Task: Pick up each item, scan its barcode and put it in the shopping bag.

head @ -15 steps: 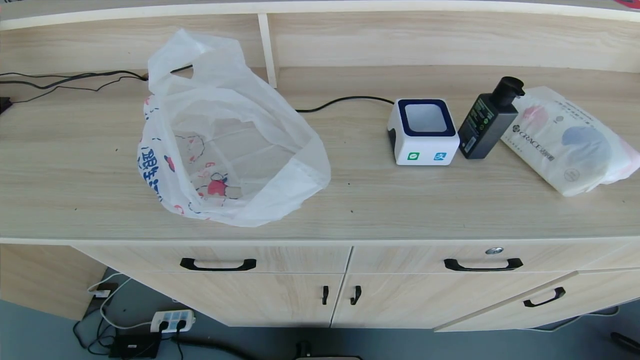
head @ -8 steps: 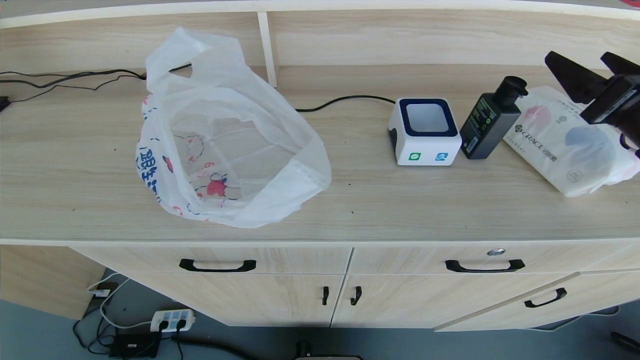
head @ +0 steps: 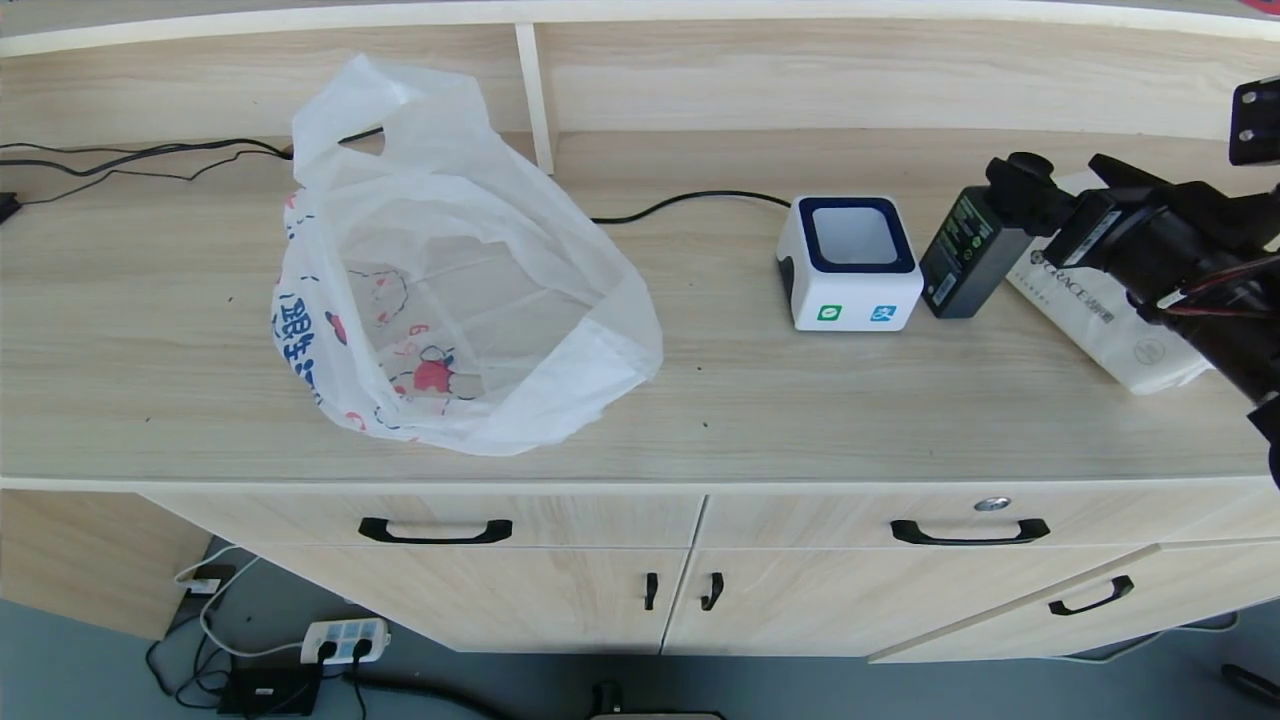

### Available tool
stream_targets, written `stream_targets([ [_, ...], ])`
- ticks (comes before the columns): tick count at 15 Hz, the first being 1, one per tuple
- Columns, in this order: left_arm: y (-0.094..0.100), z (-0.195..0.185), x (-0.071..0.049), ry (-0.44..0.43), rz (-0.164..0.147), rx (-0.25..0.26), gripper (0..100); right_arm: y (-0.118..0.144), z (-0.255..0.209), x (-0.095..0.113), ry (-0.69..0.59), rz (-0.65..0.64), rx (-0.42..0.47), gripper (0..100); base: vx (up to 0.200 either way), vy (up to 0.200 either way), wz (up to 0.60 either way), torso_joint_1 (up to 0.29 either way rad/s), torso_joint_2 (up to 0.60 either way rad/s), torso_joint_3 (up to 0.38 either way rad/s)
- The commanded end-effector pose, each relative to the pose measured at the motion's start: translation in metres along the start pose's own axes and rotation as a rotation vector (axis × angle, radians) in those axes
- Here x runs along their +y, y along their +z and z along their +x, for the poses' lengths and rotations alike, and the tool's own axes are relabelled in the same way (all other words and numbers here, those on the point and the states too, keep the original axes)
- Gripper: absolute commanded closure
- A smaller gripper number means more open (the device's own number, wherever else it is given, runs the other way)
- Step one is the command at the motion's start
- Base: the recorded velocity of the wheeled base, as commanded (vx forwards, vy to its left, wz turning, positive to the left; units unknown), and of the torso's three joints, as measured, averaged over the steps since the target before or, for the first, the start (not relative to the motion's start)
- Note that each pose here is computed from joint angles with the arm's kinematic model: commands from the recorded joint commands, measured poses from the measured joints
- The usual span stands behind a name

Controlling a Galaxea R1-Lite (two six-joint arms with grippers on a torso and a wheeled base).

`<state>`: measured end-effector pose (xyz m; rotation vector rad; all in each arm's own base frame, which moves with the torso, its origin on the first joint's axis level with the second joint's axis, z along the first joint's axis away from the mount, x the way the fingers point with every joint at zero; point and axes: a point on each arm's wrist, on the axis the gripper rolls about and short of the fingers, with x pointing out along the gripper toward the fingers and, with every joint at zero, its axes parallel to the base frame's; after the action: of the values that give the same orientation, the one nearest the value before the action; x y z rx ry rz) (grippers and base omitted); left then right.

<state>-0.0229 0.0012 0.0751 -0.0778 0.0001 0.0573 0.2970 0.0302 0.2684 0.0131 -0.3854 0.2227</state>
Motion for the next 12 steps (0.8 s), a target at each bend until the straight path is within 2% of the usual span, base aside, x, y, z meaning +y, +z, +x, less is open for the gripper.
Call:
stream_targets([
  [1, 0.000, 0.000, 0.000, 0.001, -0.002, 0.001, 0, -0.003, 0.002, 0.005, 0.015, -0.001, 0.006, 0, 0.000, 0.000, 0.00, 0.000, 0.00, 0.000],
  [8, 0.000, 0.000, 0.000, 0.001, -0.002, -0.001, 0, -0.024, 0.006, 0.019, 0.028, 0.025, 0.067, 0, 0.000, 0.000, 0.00, 0.000, 0.00, 0.000],
  [12, 0.000, 0.000, 0.000, 0.001, -0.002, -0.002, 0, -0.035, 0.011, 0.027, -0.016, 0.056, 0.094, 0, 0.000, 0.000, 0.00, 0.000, 0.00, 0.000],
])
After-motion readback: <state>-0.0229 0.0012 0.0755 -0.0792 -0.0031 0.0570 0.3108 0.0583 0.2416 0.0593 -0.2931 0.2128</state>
